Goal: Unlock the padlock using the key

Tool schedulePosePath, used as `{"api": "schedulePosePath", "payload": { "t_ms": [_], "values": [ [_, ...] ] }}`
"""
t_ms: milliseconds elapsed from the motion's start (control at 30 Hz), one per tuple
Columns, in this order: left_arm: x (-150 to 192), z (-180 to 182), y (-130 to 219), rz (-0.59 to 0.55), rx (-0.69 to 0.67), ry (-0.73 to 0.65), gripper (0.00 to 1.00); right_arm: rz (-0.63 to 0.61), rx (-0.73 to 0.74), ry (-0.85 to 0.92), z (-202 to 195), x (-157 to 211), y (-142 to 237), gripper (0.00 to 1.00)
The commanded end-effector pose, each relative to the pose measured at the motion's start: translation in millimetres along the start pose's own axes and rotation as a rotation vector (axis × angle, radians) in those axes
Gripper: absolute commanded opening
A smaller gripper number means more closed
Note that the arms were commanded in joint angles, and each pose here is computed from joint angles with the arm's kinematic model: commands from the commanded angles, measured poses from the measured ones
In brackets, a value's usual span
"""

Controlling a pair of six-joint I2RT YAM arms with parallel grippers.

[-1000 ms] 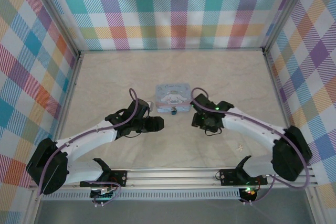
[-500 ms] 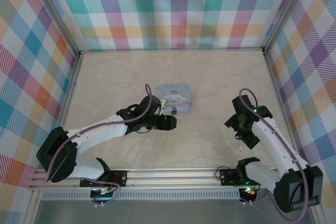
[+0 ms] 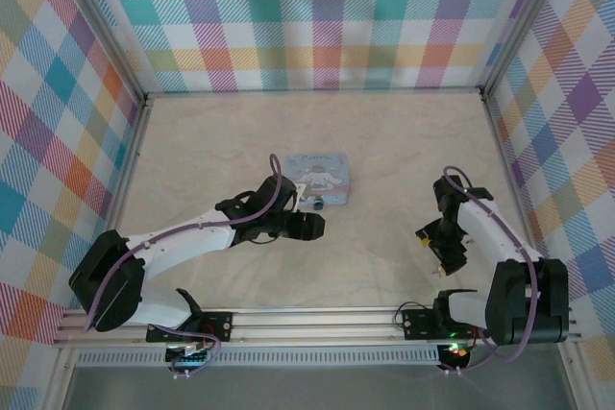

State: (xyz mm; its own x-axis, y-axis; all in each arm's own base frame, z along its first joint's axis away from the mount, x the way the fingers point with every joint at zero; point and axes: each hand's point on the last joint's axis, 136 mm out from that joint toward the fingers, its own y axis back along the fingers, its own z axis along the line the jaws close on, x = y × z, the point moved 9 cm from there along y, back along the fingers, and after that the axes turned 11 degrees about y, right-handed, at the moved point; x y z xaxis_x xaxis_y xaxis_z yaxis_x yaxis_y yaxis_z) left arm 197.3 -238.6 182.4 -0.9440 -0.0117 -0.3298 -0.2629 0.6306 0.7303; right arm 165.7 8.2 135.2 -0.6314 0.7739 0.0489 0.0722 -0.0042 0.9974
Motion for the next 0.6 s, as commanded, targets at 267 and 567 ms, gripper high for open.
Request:
{"api": "schedulePosePath", "payload": {
  "t_ms": [267, 567],
  "values": [
    [3.1, -3.3, 0.5, 0.009, 0.014, -0.044, 0.66, 0.021, 0.038, -0.121, -9.1, -13.4, -29.5, 0.72],
    [2.9, -3.2, 0.7, 0.010, 0.008, -0.038, 0.66, -0.029, 0.005, -0.196, -18.0, -18.0, -39.7, 0.66]
  ]
}}
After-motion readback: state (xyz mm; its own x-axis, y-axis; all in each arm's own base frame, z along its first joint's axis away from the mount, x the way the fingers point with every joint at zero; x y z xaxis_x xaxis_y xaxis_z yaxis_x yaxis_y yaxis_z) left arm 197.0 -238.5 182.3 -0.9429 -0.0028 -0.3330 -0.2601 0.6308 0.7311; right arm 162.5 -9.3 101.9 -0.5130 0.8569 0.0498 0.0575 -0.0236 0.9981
